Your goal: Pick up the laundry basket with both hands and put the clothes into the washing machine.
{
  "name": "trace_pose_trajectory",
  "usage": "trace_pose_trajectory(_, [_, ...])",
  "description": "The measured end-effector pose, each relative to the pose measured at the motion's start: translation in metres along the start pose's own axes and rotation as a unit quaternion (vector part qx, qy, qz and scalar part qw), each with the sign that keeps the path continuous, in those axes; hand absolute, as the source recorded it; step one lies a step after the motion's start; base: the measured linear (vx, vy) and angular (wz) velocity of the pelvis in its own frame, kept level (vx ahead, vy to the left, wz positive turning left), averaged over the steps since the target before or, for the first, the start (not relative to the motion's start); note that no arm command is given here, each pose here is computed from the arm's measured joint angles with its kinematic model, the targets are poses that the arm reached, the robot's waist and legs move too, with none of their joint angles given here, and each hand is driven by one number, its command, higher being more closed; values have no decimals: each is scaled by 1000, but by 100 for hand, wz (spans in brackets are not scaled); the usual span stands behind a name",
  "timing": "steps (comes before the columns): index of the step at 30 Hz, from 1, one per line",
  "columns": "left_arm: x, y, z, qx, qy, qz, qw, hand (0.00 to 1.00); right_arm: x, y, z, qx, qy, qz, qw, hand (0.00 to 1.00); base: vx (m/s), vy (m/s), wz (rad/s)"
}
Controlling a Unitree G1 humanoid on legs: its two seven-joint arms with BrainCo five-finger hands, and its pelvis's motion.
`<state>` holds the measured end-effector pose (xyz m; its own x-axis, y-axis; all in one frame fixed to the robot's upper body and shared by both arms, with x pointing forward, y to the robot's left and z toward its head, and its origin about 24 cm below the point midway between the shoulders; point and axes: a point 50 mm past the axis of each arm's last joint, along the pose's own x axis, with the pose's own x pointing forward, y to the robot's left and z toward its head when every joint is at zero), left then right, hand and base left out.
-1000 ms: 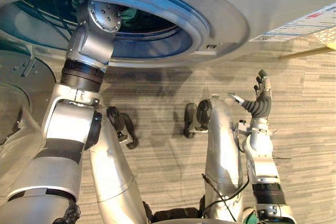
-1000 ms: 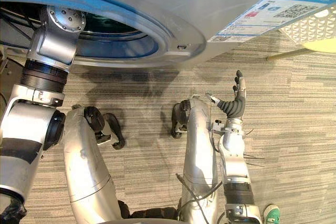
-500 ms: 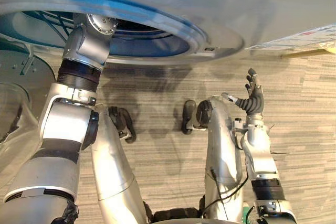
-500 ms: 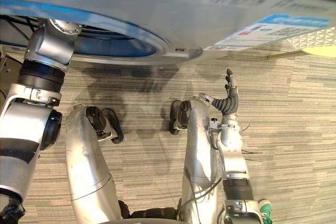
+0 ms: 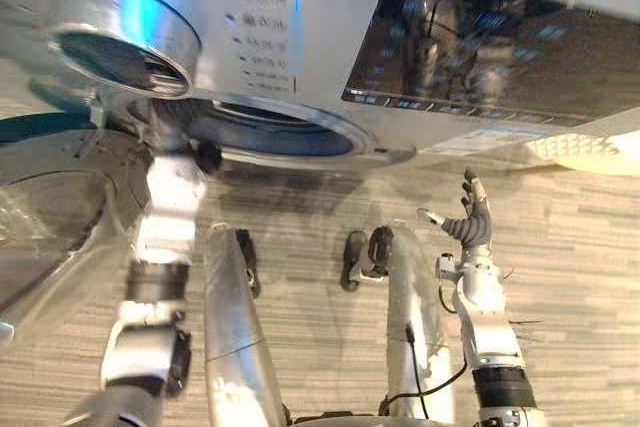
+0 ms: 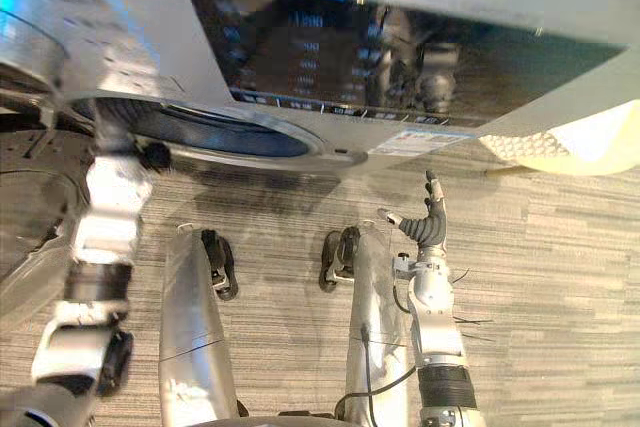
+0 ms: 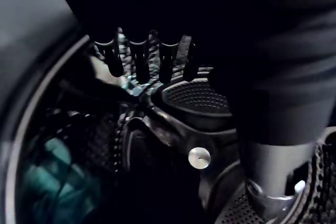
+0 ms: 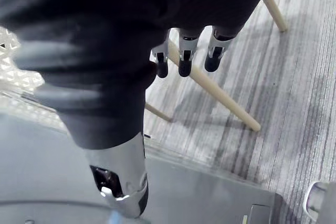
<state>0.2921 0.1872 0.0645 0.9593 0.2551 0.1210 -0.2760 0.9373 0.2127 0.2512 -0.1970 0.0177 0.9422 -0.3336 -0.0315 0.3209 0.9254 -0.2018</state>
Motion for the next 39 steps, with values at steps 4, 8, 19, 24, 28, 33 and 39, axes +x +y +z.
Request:
trace_pose_trajectory(4, [-55, -20, -70, -34, 157, -63, 985, 0, -21, -3, -51, -26, 109, 14, 994, 0, 159, -72, 37])
trace_pose_trajectory(8, [-103, -20, -120, -33, 277, -96, 956, 0, -49, -4, -100, -50, 223, 31, 973, 0, 205, 2, 40])
trace_pose_trajectory(19, [-171, 15, -190, 19, 467, -76, 881, 0, -84, -26, -159, -4, 391, -18, 920, 0, 122, 95, -19])
trace_pose_trajectory(24, [-157, 23, -188, 20, 453, -60, 889, 0, -78, -27, -160, -2, 398, -19, 917, 0, -20, 113, -36])
trace_pose_trajectory(28, [-151, 30, -185, 17, 438, -42, 898, 0, -81, -25, -162, -4, 403, -15, 915, 0, -77, 16, 43])
trace_pose_trajectory(33, [-159, 16, -185, -6, 448, -33, 894, 0, -33, -23, -132, -4, 325, -11, 946, 0, -228, -100, 0])
trace_pose_trajectory(39, [-152, -2, -177, -18, 429, -59, 901, 0, -55, -29, -146, 37, 365, -55, 929, 0, -288, -58, 60])
